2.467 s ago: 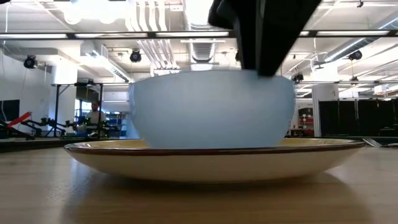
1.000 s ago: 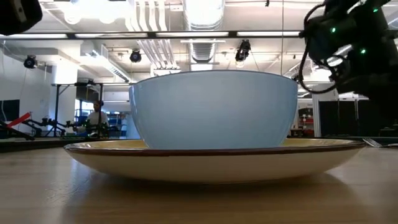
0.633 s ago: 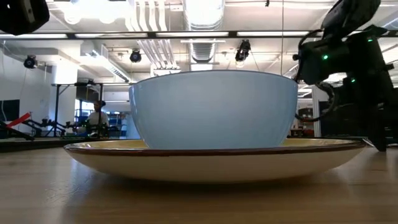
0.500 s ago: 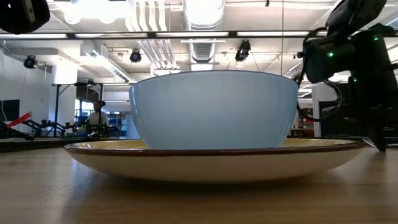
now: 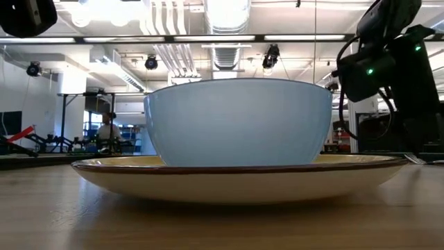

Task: Set table place
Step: Move the silver fork to the right side of the yellow plate on the table

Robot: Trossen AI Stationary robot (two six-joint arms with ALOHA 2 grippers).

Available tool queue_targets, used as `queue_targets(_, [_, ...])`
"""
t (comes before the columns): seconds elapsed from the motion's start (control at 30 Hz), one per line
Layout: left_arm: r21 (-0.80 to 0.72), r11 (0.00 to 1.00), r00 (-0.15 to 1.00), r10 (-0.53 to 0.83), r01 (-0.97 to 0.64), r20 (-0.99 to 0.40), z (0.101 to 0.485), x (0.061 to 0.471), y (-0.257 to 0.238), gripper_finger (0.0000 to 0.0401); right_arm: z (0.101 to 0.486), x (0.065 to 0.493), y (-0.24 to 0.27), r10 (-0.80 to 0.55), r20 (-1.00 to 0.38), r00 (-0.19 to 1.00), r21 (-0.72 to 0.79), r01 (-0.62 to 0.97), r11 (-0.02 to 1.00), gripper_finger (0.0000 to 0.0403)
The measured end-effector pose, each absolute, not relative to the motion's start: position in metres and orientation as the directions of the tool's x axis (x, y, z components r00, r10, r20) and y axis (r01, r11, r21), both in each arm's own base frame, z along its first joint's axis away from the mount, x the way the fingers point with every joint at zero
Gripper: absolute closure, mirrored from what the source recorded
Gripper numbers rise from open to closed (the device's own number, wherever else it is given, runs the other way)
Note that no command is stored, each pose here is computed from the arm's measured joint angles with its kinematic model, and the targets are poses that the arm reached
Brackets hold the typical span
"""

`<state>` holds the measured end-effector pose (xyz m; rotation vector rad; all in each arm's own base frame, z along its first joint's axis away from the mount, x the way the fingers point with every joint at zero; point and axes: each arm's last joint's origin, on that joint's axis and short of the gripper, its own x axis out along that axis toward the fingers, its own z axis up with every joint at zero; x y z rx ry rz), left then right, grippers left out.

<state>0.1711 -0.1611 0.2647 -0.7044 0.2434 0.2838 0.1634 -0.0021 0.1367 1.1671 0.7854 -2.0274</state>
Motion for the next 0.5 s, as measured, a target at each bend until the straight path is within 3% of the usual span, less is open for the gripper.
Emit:
queue_targets(0.1, [-0.600,0.725,0.932,0.174,-0.339,-0.318,0.268,0.169,-0.156,0.0401,0.131,0.165,-0.001,-0.227,-0.882,-0.413,-0.222,0.789,-0.573,0.0236])
queue_targets(0.17, [-0.611,0.715,0.934,0.178,-0.340,-0.311,0.272,0.168,-0.152,0.0401,0.127,0.167,0.000,-0.173,-0.893,-0.415,-0.283,0.817,-0.502,0.0236])
queue_targets(0.3, [-0.610,0.711,0.930,0.192,-0.351,-0.312,0.275,0.167,-0.145,0.0401,0.128,0.172,0.004,-0.092,-0.908,-0.410,-0.373,0.887,-0.271,0.0236])
queue_targets(0.4, [-0.591,0.719,0.923,0.203,-0.367,-0.326,0.274,0.166,-0.142,0.0401,0.140,0.182,0.011,-0.014,-0.935,-0.354,-0.353,0.935,-0.044,0.0236])
queue_targets(0.5, [-0.588,0.717,0.920,0.210,-0.375,-0.330,0.274,0.167,-0.139,0.0401,0.155,0.184,0.015,0.008,-0.923,-0.384,-0.383,0.923,0.042,0.0236])
